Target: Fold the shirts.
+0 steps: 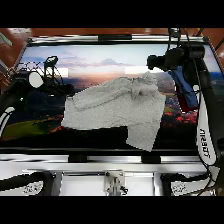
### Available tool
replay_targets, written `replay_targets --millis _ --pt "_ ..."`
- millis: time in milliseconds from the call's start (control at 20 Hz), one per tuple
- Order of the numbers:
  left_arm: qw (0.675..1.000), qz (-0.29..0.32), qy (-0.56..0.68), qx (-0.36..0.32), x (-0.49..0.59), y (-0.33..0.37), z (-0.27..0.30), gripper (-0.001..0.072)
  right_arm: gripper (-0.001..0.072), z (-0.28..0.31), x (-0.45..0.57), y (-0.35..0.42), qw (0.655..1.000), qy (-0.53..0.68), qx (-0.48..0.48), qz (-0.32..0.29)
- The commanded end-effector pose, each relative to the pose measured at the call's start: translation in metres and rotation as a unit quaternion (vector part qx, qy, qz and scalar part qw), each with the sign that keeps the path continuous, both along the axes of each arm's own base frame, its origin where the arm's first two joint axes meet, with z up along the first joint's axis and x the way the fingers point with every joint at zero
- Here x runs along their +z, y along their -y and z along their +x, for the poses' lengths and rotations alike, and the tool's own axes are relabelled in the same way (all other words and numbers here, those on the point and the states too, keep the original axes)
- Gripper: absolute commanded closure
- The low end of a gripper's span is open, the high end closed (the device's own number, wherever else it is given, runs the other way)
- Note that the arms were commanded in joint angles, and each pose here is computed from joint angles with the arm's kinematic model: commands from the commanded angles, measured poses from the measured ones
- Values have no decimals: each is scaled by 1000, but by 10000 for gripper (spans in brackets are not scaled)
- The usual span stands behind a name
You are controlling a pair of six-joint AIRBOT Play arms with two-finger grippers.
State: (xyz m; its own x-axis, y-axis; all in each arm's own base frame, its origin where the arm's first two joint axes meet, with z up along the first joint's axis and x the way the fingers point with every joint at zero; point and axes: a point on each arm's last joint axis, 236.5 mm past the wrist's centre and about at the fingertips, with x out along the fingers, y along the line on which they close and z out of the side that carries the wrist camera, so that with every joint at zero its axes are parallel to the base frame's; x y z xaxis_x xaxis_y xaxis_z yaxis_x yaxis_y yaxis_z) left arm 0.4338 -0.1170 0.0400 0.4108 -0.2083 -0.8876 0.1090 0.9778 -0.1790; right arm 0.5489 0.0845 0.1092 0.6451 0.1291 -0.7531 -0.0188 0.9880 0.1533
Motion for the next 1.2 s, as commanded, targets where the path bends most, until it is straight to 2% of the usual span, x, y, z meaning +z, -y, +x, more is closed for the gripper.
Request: replay_targets --millis 0,50,100,250,450,600,850,950,1050,1100,1150 --pt "992 -53 -109 -26 7 -24 -42 118 134 -34 15 47 998 -44 -33 -23" --pt "986 -92 -139 -6 8 -36 -52 -12 135 -48 18 69 996 -64 -47 -27" --pt "978 -124 -169 21 5 -52 -63 -13 135 -64 16 88 994 -93 -55 -34" --pt "958 -156 -226 86 -28 -95 -98 -12 161 -127 -13 123 974 -221 -43 -18" --pt "957 -177 -214 78 -70 -99 -114 -11 162 -158 -33 113 959 -269 -30 80" --pt "961 -171 -197 93 -103 -91 -109 -9 162 -154 -35 111 961 -262 -36 85" --pt "962 -168 -203 72 -135 -73 -106 10 161 -151 -35 108 962 -258 -33 87" --pt "961 -169 -211 66 -141 -65 -107 64 162 -151 -34 108 962 -257 -34 86" --pt "958 -171 -224 50 -144 -52 -112 66 161 -151 -34 108 962 -257 -34 86" --pt "958 -169 -226 42 -144 -47 -113 83 161 -151 -34 108 962 -257 -34 86" --pt "959 -169 -227 36 -144 -41 -114 161 161 -151 -35 108 962 -257 -34 86"
